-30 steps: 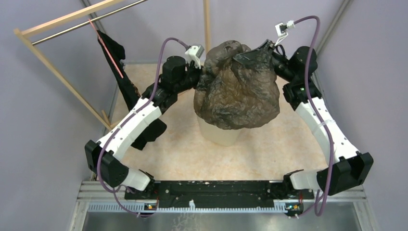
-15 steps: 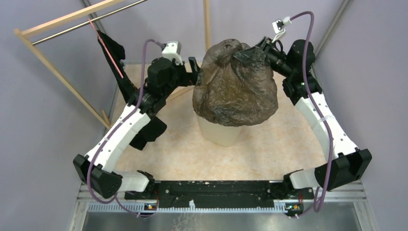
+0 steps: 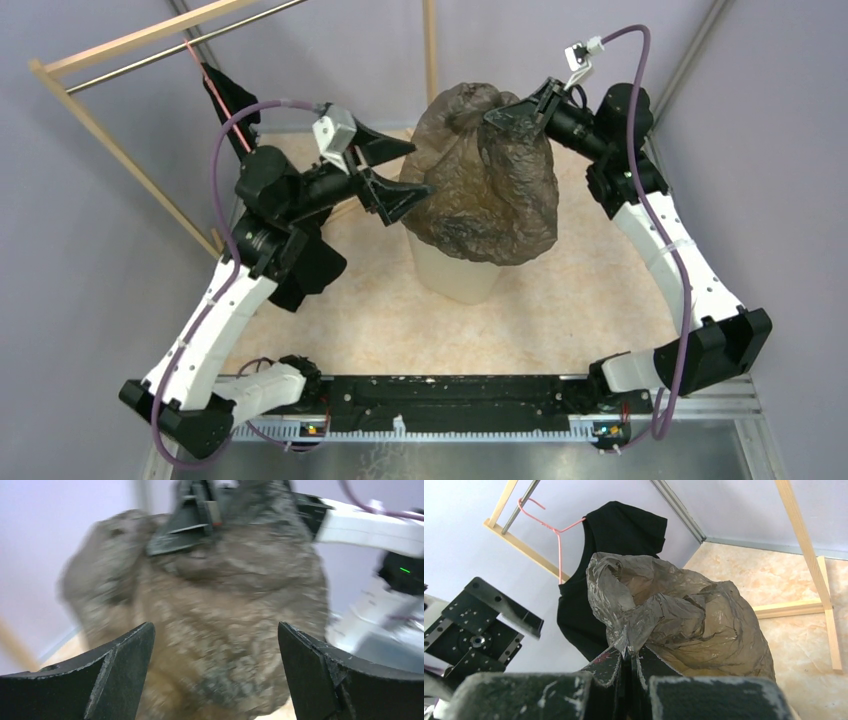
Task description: Put the trash bags into the trash bin
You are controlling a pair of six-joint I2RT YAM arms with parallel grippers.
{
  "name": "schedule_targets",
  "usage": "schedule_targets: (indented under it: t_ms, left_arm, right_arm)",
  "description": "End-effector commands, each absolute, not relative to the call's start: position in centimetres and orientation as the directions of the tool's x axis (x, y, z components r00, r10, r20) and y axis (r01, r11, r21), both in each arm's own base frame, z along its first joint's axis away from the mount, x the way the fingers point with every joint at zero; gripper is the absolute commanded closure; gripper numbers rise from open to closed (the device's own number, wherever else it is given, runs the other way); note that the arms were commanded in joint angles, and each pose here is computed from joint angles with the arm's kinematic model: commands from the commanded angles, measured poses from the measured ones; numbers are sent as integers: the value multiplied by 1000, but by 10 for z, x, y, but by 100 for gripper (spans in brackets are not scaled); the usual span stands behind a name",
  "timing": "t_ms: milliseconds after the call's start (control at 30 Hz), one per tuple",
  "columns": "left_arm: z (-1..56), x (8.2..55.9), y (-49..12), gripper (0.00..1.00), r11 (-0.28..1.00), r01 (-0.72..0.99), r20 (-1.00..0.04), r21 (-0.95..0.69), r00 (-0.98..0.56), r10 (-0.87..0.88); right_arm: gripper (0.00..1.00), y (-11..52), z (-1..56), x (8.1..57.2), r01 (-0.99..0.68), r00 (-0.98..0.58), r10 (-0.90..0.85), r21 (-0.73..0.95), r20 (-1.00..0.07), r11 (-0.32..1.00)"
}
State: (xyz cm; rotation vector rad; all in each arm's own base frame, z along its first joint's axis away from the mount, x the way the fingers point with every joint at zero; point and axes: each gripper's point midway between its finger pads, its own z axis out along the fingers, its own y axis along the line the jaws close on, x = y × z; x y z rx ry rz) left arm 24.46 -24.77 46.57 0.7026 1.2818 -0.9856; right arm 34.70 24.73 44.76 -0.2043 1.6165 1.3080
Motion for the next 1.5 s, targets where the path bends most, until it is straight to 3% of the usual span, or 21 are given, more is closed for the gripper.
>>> schedule_targets:
  t_ms: [0, 67, 133, 267, 400, 667, 833, 933, 1267, 1333, 1467]
  left_arm:
    - [446, 201, -290, 1, 7, 999, -994, -42, -41, -101]
    - [434, 197, -301, 2, 6, 999, -997, -46, -46, -65]
    - [423, 199, -311, 2, 84, 997, -1000, 0, 3, -27]
    - [391, 221, -328, 1, 355, 922, -985, 156, 117, 130]
    - [367, 256, -331, 3, 588, 785, -977, 193, 95, 193]
    - [337, 306, -309, 36, 831, 528, -969, 177, -54, 241]
    - [303, 335, -295, 50, 899, 346, -924, 267, -173, 341]
    - [304, 336, -291, 56, 907, 322, -923, 270, -181, 339]
    - [384, 295, -274, 50, 887, 450, -994, 101, 13, 107]
    - [404, 278, -274, 41, 850, 524, -998, 60, 59, 34]
    - [431, 239, -281, 7, 723, 689, -984, 46, 155, -85]
  right_arm:
    - [100, 250, 461, 341, -703, -446, 435, 607, -782, 370]
    - [100, 251, 459, 341, -704, -447, 434, 607, -782, 369]
    - [100, 251, 457, 341, -705, -449, 432, 607, -782, 367]
    - [100, 252, 456, 339, -712, -452, 430, 607, -781, 353]
    - [100, 253, 455, 337, -715, -458, 437, 613, -774, 336]
    - [100, 256, 445, 333, -700, -491, 447, 644, -748, 308]
    - [100, 265, 442, 328, -703, -517, 440, 657, -735, 272]
    - [100, 267, 440, 328, -701, -521, 436, 659, -734, 272]
    - [100, 269, 430, 326, -693, -530, 425, 664, -734, 283]
    - [100, 269, 429, 326, -691, -529, 426, 664, -734, 285]
    - [100, 270, 429, 327, -691, -529, 426, 664, -734, 285]
